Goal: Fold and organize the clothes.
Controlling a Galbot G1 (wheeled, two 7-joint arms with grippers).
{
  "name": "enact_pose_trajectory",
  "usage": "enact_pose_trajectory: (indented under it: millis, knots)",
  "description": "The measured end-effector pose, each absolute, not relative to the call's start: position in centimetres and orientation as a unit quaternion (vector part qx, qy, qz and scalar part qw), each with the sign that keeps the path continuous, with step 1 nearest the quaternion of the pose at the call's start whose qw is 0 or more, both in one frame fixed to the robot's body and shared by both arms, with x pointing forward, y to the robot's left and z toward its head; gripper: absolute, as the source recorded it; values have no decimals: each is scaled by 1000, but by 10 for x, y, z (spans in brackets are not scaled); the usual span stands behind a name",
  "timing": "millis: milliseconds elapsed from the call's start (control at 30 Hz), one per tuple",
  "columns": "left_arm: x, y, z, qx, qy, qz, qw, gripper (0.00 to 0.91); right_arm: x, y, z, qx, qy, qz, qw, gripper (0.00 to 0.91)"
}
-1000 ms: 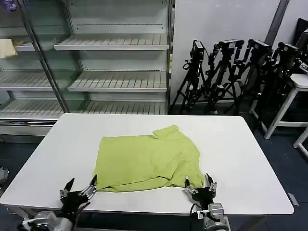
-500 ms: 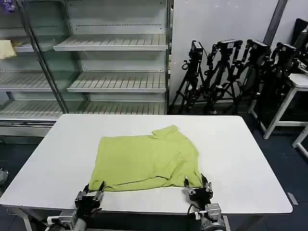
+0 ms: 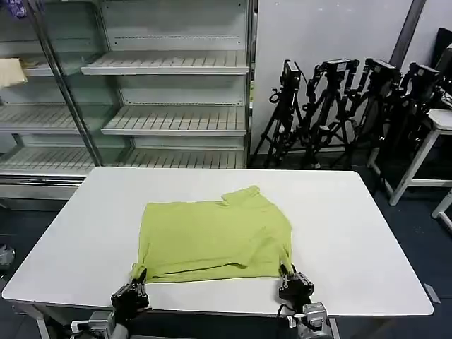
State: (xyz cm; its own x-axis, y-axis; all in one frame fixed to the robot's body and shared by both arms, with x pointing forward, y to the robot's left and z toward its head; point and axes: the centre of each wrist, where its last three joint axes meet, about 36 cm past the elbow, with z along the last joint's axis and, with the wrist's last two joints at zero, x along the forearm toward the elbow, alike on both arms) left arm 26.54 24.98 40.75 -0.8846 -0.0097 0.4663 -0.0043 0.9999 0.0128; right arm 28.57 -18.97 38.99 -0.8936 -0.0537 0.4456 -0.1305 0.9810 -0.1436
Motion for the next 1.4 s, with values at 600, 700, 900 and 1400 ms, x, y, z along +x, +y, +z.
enact_pose_trajectory:
  millis: [600, 700, 900, 1400]
  knots:
    - [227, 240, 446, 12, -972, -22, 232, 907, 240, -194, 440, 42, -974, 89, 204, 907]
    - [225, 240, 452, 17, -974, -22, 226, 907, 238, -195, 450, 39, -978, 89, 185, 907]
    - [223, 243, 467, 25, -978, -22, 206, 907, 240, -198, 469, 38, -986, 85, 138, 907]
    - [256, 278, 493, 46, -987, -17, 151, 907, 309, -196, 480, 19, -994, 71, 86, 907]
